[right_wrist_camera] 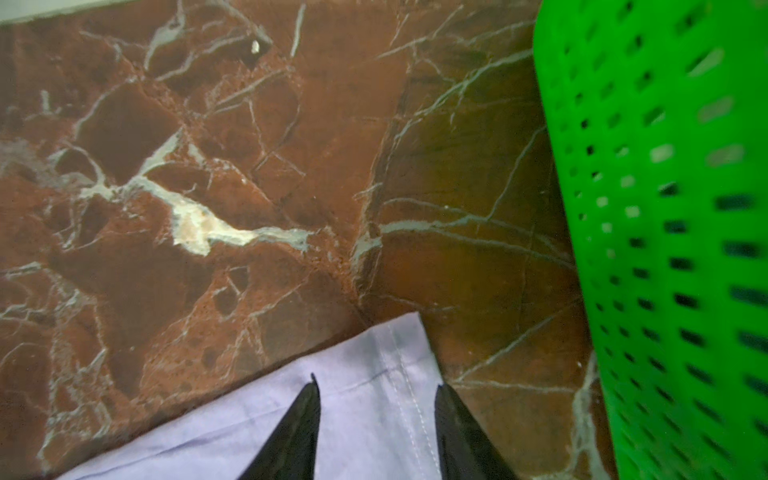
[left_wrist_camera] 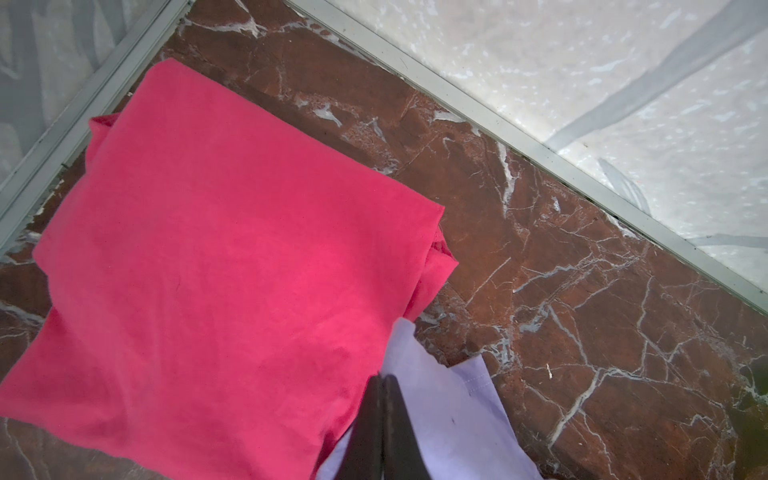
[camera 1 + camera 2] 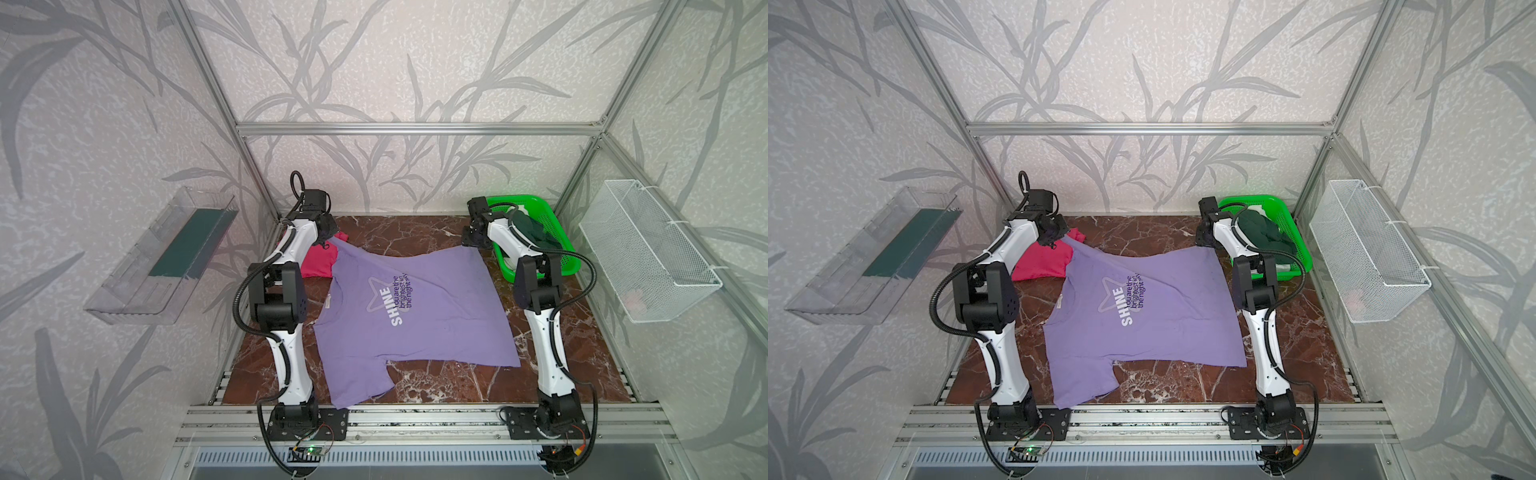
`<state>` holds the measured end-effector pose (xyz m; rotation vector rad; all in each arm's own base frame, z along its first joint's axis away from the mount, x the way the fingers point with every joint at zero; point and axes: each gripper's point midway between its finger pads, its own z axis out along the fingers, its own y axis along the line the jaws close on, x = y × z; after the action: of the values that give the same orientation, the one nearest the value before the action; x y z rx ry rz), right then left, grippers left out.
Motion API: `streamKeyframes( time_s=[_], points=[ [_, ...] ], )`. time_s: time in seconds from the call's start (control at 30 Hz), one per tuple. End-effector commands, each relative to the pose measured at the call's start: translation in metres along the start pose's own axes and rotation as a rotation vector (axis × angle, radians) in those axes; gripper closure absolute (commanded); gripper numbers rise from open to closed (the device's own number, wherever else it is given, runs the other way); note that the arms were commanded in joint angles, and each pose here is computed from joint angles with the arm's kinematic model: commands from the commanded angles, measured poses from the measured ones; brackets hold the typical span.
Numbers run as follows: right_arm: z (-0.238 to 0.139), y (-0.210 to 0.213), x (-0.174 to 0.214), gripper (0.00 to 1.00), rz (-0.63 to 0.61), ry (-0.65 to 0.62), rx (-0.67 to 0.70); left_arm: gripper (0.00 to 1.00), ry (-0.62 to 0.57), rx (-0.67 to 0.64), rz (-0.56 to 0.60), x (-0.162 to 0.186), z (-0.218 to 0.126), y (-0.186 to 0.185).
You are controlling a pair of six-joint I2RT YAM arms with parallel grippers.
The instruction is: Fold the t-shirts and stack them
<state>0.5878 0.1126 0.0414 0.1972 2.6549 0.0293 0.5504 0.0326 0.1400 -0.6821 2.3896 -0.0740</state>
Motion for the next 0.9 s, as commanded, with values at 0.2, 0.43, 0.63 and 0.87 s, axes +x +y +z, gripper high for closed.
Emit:
streamKeyframes(
  time_s=[0.2,0.43,0.63,0.87],
  points=[
    [0.013,-0.008,0.013,0.55,-0.021,0.092,0.111,1.0,-0.031,0.004,-0.027,-0.009,-0.007,0.006],
    [0.017,-0.022,0.016,0.56,-0.032,0.087,0.183,1.0,-0.009,0.032,-0.039,-0.003,0.0,0.002],
    [0.023,-0.016,0.021,0.79,-0.041,0.106,0.149,1.0,-0.017,0.034,-0.041,-0.006,-0.003,0.002],
    [0.008,-0.005,0.006,1.0,-0.033,0.069,0.092,1.0,0.006,0.141,-0.018,-0.008,-0.004,-0.019]
  ],
)
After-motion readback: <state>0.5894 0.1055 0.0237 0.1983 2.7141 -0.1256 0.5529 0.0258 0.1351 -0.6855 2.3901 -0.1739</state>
